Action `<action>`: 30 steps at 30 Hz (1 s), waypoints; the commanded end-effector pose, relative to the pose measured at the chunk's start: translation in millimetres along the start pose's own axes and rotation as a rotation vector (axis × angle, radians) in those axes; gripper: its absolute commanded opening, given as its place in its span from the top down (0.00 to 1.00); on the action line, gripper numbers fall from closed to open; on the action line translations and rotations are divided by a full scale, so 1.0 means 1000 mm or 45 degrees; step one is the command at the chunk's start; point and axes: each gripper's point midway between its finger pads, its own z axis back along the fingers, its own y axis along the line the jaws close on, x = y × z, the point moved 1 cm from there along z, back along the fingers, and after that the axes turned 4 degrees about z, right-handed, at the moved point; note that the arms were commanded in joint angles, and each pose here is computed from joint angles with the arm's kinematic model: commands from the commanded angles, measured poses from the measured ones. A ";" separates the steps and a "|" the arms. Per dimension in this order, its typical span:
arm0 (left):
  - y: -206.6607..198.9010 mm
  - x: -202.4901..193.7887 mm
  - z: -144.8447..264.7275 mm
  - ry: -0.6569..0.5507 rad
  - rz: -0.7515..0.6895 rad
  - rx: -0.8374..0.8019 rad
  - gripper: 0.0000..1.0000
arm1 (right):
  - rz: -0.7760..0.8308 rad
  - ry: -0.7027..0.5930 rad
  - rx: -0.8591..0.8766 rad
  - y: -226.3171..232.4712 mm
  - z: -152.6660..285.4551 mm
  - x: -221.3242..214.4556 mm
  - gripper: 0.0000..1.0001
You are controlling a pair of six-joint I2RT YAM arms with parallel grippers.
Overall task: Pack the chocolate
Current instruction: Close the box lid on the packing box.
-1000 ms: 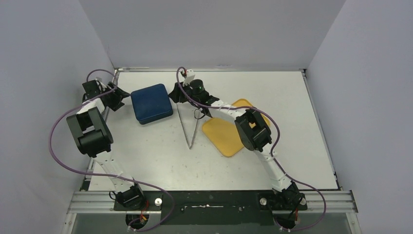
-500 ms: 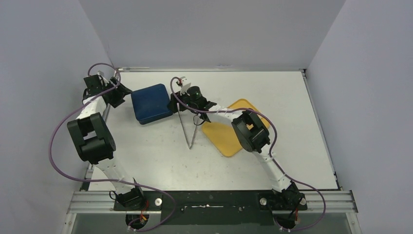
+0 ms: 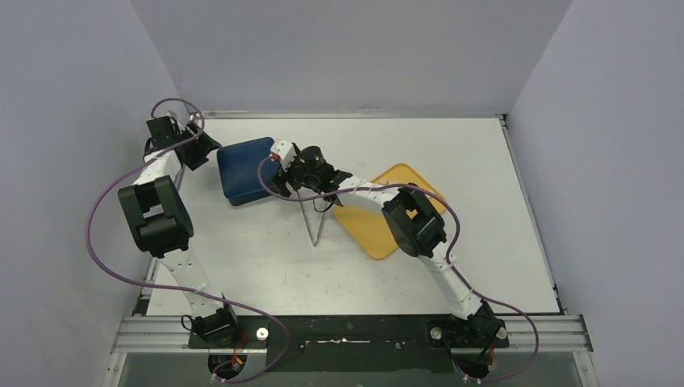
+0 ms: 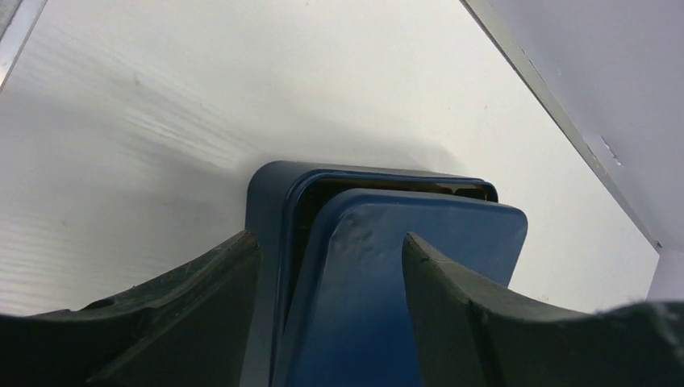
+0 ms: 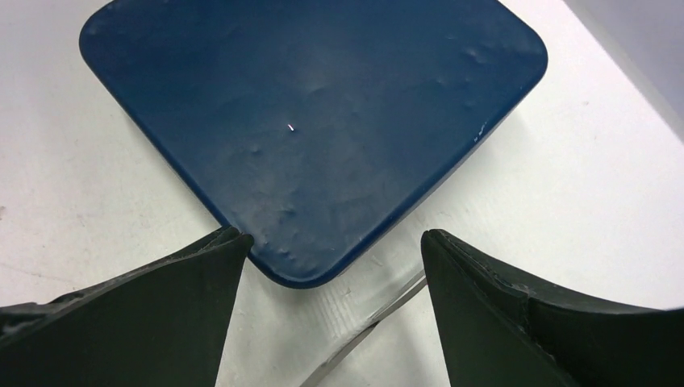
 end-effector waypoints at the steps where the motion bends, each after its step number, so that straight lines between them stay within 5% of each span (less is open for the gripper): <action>1: -0.025 0.033 -0.003 -0.120 -0.096 -0.027 0.39 | 0.194 0.065 -0.026 -0.002 0.005 0.010 0.19; 19: -0.029 0.053 -0.016 -0.148 -0.111 -0.017 0.38 | 0.241 0.044 0.024 0.003 0.016 0.032 0.14; 30: -0.024 0.039 -0.030 -0.075 -0.104 -0.047 0.38 | 0.207 0.030 -0.001 -0.004 -0.006 0.026 0.28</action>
